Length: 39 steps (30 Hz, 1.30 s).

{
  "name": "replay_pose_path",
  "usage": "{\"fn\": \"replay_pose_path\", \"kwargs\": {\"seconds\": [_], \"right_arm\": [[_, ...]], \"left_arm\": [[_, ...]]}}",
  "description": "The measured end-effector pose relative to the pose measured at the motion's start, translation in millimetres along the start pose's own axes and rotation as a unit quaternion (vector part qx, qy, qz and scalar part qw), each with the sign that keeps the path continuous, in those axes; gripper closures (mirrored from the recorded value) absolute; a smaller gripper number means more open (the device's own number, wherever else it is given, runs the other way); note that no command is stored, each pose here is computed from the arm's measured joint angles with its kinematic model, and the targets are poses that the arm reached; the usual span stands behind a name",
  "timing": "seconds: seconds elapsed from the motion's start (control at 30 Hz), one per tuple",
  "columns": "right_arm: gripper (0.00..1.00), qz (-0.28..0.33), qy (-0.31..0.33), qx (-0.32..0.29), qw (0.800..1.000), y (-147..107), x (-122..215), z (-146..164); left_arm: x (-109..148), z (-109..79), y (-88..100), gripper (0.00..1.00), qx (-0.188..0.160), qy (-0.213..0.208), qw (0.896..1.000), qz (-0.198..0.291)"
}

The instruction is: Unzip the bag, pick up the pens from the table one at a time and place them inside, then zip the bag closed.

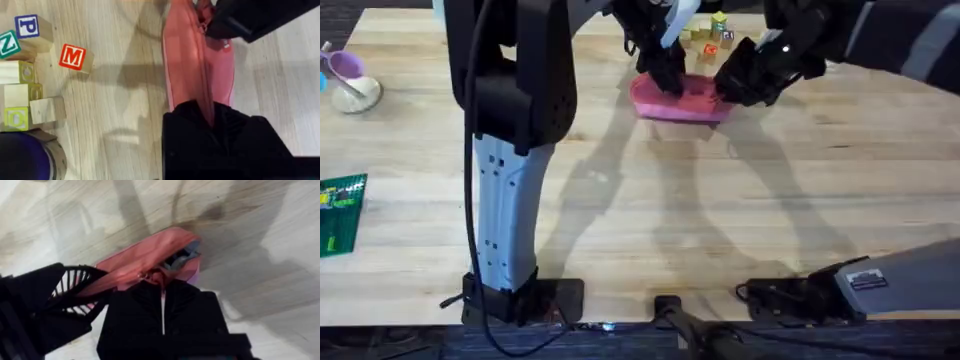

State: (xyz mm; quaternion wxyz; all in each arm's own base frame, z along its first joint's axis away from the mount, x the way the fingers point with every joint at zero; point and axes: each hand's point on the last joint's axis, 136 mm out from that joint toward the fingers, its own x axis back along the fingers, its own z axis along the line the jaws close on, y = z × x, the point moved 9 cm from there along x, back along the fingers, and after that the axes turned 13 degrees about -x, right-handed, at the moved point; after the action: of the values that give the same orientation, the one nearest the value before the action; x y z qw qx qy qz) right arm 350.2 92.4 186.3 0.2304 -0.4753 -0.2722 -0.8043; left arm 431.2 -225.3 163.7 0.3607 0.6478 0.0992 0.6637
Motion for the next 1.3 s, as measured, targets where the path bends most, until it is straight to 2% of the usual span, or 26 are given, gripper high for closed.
{"fn": "replay_pose_path", "kwargs": {"seconds": [0.3, 0.53, 0.83, 0.97, 1.3], "right_arm": [[0.969, -0.011, 0.012, 0.000, 1.000, -0.2, 19.3, -2.5], [0.969, 0.001, -0.008, -0.012, 1.000, 2.7, 20.0, -12.5], [0.969, 0.026, -0.006, -0.053, 0.998, 19.6, 30.4, -29.9], [0.969, 0.047, 0.009, -0.079, 0.996, 30.4, 32.0, -37.2], [0.969, 0.032, 0.018, -0.090, 0.995, 44.5, 41.2, -46.0]], "left_arm": [[0.1, 0.2, 3.2, 0.958, -0.001, 0.000, 1.000, -0.020], [-3.8, -0.9, 8.9, 0.959, -0.006, -0.005, 1.000, -0.022], [-11.4, -2.8, 21.7, 0.959, -0.017, -0.012, 0.999, -0.038], [-11.4, -2.3, 22.2, 0.959, -0.019, -0.011, 0.999, -0.040], [-12.0, -2.6, 19.1, 0.960, -0.016, -0.012, 0.999, -0.028]]}}
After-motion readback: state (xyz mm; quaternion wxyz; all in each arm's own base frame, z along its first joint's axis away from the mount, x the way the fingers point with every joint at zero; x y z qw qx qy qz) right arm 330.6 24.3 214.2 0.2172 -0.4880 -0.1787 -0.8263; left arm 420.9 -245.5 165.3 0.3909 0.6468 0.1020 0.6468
